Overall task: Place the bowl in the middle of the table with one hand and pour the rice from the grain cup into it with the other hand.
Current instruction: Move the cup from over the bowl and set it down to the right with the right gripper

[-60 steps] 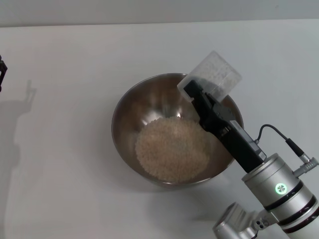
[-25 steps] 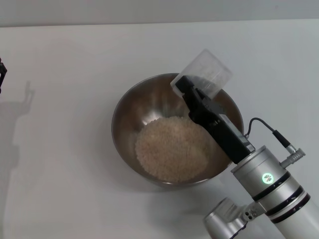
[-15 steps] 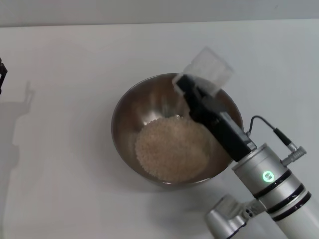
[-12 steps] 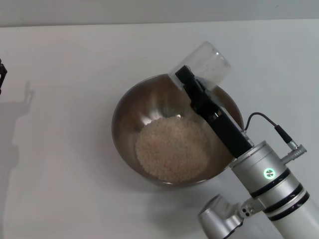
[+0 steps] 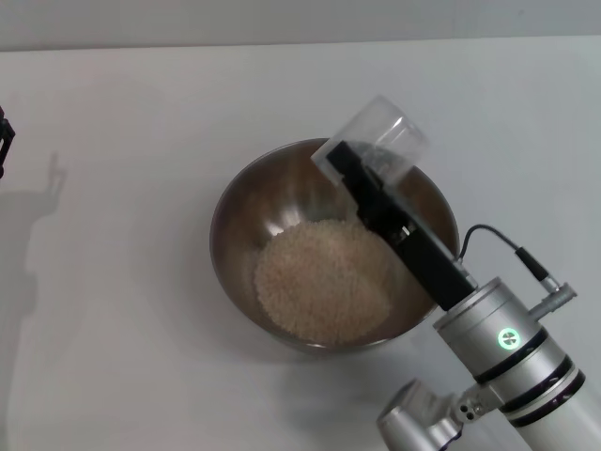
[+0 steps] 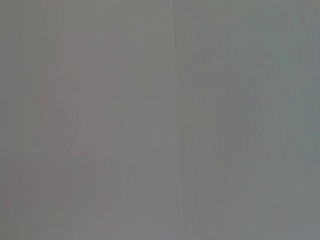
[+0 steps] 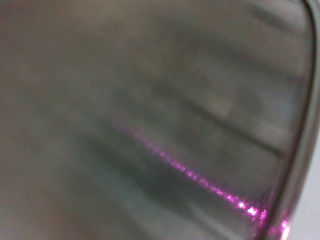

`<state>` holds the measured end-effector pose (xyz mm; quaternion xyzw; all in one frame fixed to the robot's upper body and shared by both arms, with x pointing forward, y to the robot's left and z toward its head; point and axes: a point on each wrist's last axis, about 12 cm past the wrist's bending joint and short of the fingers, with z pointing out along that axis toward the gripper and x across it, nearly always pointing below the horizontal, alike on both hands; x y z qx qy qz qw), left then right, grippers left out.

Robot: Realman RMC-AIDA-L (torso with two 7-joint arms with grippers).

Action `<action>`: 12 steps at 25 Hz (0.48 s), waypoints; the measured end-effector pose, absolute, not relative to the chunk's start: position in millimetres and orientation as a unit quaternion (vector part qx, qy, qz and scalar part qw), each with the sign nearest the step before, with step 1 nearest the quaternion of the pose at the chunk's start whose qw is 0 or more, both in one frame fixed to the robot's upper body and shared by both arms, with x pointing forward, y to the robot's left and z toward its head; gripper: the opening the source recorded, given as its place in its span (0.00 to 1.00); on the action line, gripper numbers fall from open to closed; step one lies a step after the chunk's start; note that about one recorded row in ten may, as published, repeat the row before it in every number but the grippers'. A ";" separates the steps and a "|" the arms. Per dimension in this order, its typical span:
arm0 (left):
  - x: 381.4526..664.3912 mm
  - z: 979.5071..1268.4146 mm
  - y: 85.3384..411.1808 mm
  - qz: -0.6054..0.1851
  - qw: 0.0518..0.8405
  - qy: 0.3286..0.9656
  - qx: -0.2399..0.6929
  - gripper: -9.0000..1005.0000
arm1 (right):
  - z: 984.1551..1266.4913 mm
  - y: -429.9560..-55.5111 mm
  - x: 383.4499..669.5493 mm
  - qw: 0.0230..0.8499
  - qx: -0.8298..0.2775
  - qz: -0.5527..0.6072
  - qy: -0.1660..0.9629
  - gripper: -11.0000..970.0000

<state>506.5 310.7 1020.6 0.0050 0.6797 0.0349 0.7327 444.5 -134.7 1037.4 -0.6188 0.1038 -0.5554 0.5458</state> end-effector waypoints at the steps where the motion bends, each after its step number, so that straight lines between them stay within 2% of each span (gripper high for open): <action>1: 506.5 1020.6 310.6 0.035 0.733 0.680 0.005 0.82 | 1040.7 -133.7 443.7 0.552 -0.609 -0.559 0.106 0.04; 6: 507.1 1020.9 310.2 0.034 0.733 0.679 0.006 0.82 | 1034.1 -135.9 442.4 0.542 -0.626 -0.551 0.105 0.04; 9: 506.9 1020.7 310.3 0.035 0.733 0.679 0.006 0.82 | 1042.6 -134.4 442.4 0.556 -0.602 -0.563 0.108 0.04; 12: 506.6 1020.6 310.7 0.035 0.733 0.680 0.005 0.82 | 1035.0 -136.3 441.8 0.544 -0.623 -0.552 0.109 0.05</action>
